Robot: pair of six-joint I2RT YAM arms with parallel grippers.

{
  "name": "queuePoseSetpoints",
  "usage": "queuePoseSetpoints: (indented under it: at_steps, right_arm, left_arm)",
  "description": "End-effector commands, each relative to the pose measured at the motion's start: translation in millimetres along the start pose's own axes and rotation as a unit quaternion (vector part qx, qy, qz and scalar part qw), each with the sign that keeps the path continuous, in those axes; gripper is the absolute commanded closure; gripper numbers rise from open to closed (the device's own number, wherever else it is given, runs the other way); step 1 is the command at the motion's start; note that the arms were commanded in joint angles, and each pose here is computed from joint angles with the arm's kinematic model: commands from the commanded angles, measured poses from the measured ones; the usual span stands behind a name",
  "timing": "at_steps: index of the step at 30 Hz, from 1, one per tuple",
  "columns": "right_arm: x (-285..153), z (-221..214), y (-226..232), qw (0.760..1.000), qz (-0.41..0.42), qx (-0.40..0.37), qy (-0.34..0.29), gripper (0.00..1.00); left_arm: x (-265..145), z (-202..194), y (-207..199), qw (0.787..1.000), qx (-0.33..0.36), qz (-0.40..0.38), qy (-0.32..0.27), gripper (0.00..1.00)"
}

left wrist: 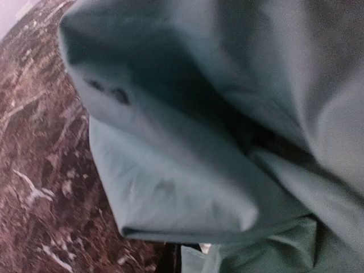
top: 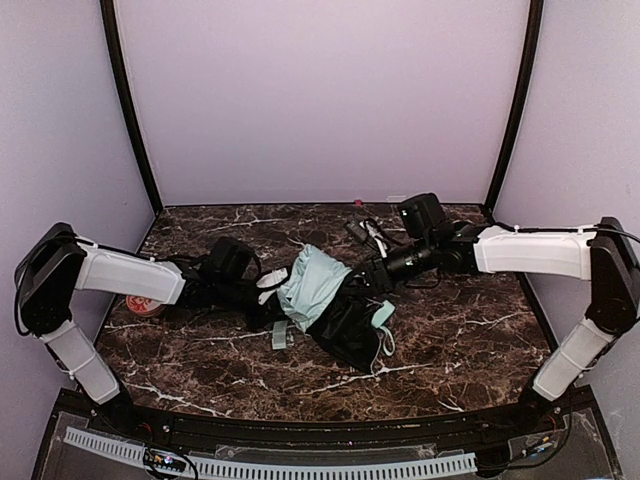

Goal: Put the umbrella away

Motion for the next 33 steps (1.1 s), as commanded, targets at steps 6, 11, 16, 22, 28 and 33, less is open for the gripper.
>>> queuePoseSetpoints:
  at_steps: [6, 11, 16, 22, 28, 33]
  right_arm:
    - [9, -19, -75, 0.981, -0.065, 0.185, -0.001, 0.95]
    - [24, -38, -95, 0.972, -0.068, 0.226, 0.019, 0.9]
    - [32, -45, -110, 0.966, -0.091, 0.242, 0.031, 0.79]
    - [33, -58, -123, 0.958, -0.131, 0.25, 0.05, 0.75]
    - [27, -63, -110, 0.967, -0.118, 0.224, 0.043, 0.83]
    - [18, -51, -91, 0.977, -0.116, 0.176, 0.026, 0.85]
  left_arm:
    - [-52, 6, -65, 0.991, -0.06, -0.116, 0.006, 1.0]
    - [-65, 14, -75, 0.991, -0.057, -0.125, 0.003, 1.0]
    - [-68, 33, -86, 0.989, -0.031, -0.145, -0.008, 1.0]
    - [-65, 29, -78, 0.994, -0.017, -0.111, 0.015, 1.0]
    - [-57, 20, -45, 0.998, -0.045, -0.026, 0.042, 1.0]
    - [-47, 25, -33, 0.997, -0.07, -0.028, 0.032, 1.0]
Point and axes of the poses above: each gripper's point midway between its finger pads, its own x axis out along the fingers, its own y axis along the line the jaws close on, z = x × y, the point moved 4 cm from there along -x, back along the fingers, and after that the axes turned 3 degrees about x, right-handed, at the moved point
